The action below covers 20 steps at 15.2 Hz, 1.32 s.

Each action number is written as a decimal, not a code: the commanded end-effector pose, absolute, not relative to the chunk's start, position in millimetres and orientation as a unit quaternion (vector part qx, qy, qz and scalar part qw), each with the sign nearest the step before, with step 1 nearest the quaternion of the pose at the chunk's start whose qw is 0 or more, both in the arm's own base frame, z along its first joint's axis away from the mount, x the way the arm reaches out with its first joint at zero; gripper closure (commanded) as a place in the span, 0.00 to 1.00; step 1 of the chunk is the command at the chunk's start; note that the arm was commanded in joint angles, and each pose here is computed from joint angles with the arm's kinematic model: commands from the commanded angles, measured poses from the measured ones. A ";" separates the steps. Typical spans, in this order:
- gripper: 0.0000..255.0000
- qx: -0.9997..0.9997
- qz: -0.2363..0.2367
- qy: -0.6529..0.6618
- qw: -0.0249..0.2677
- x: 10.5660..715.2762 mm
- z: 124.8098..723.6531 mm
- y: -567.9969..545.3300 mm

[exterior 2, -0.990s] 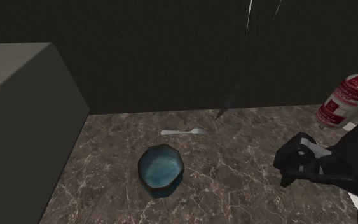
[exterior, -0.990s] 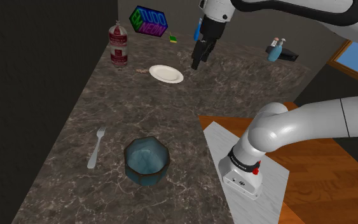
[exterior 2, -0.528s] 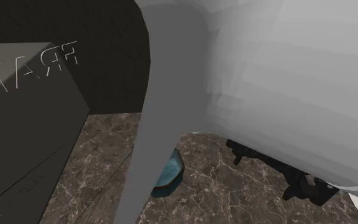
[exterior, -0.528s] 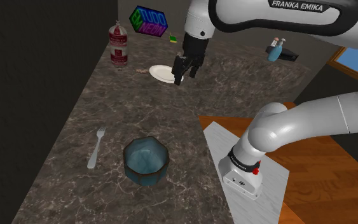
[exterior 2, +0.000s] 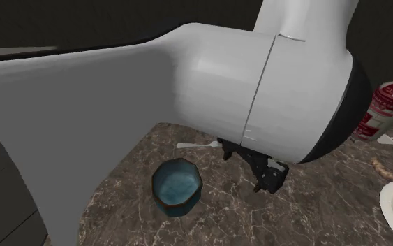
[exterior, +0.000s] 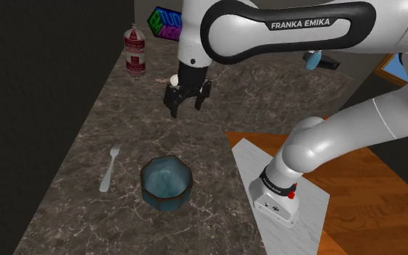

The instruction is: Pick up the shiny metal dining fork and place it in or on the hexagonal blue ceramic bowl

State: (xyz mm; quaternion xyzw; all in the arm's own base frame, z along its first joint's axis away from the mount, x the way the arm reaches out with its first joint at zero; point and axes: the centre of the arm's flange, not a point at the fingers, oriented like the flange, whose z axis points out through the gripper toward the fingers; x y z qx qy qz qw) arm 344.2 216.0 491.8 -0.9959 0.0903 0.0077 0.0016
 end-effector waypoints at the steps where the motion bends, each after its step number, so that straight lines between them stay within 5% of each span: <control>1: 0.00 -0.993 0.014 0.117 0.005 350.2 476.4 237.4; 20: 0.00 -0.939 0.067 0.336 0.030 458.3 349.1 411.0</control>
